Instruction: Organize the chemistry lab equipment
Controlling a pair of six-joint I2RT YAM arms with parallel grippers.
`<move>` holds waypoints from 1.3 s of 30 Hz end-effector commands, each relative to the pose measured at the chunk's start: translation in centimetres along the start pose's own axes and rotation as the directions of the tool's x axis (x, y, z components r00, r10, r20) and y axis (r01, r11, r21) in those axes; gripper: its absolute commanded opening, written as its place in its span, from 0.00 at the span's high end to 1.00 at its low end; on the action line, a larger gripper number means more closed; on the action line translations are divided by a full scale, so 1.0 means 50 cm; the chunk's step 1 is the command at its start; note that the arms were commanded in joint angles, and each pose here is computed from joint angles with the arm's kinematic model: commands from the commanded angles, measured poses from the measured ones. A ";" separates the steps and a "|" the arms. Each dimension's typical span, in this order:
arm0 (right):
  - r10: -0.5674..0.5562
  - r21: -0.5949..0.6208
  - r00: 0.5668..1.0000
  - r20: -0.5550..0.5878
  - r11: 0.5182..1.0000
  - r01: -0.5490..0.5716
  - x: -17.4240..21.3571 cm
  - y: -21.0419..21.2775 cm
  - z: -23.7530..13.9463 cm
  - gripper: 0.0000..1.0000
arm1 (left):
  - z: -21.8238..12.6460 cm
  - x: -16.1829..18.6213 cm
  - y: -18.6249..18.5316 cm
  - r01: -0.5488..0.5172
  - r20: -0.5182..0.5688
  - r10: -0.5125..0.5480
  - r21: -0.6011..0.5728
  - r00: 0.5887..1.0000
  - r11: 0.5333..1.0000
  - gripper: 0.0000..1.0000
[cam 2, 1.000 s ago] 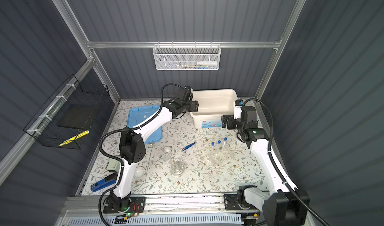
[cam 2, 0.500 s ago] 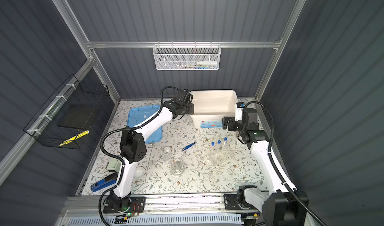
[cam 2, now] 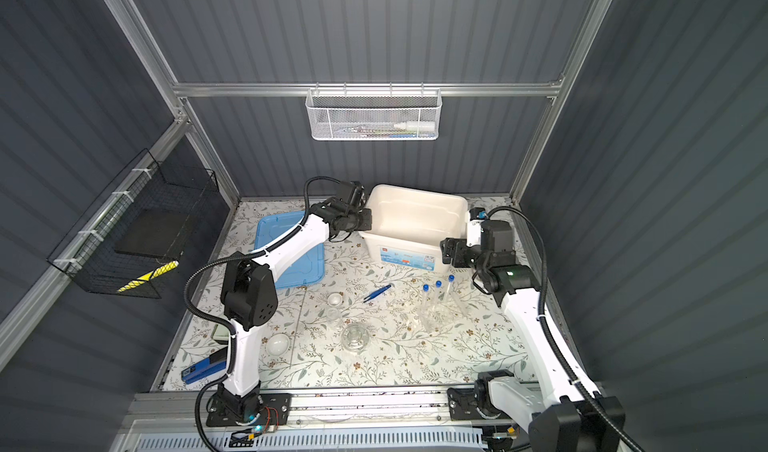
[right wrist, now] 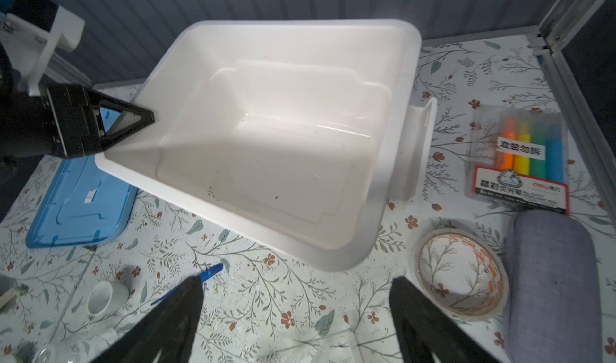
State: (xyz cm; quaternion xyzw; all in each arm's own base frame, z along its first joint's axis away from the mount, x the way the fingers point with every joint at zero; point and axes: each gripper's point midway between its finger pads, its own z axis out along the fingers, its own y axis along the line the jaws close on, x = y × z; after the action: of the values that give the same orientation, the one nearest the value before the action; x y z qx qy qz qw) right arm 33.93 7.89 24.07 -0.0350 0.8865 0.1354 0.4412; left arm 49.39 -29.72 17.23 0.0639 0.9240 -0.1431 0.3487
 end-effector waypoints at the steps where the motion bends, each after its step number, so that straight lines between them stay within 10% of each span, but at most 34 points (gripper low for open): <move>1: -0.066 0.010 0.997 -0.027 0.998 0.066 -0.004 0.022 -0.004 0.10 | -0.033 -0.014 0.028 0.036 0.024 -0.036 -0.014 0.999 0.999 0.81; 12: -0.032 0.001 0.999 -0.037 0.999 0.032 -0.008 0.036 0.007 0.12 | -0.082 -0.006 0.082 0.048 0.046 -0.044 -0.080 0.998 0.996 0.78; 20: -0.246 -0.114 0.968 -0.046 0.964 0.240 -0.003 0.130 -0.002 0.12 | -0.101 0.032 0.122 0.079 0.021 -0.076 -0.131 0.997 0.988 0.78; 39: -0.624 -0.446 0.776 -0.091 0.722 0.529 0.138 0.340 -0.017 0.22 | -0.159 0.076 0.174 0.109 0.033 -0.105 -0.184 0.994 0.977 0.74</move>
State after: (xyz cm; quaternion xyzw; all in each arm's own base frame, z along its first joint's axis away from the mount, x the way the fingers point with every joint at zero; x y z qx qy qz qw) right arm 26.97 23.20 22.12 -0.3854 0.8430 0.1506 0.3437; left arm 43.70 -20.03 17.62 -0.0044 0.9346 -0.0792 0.3467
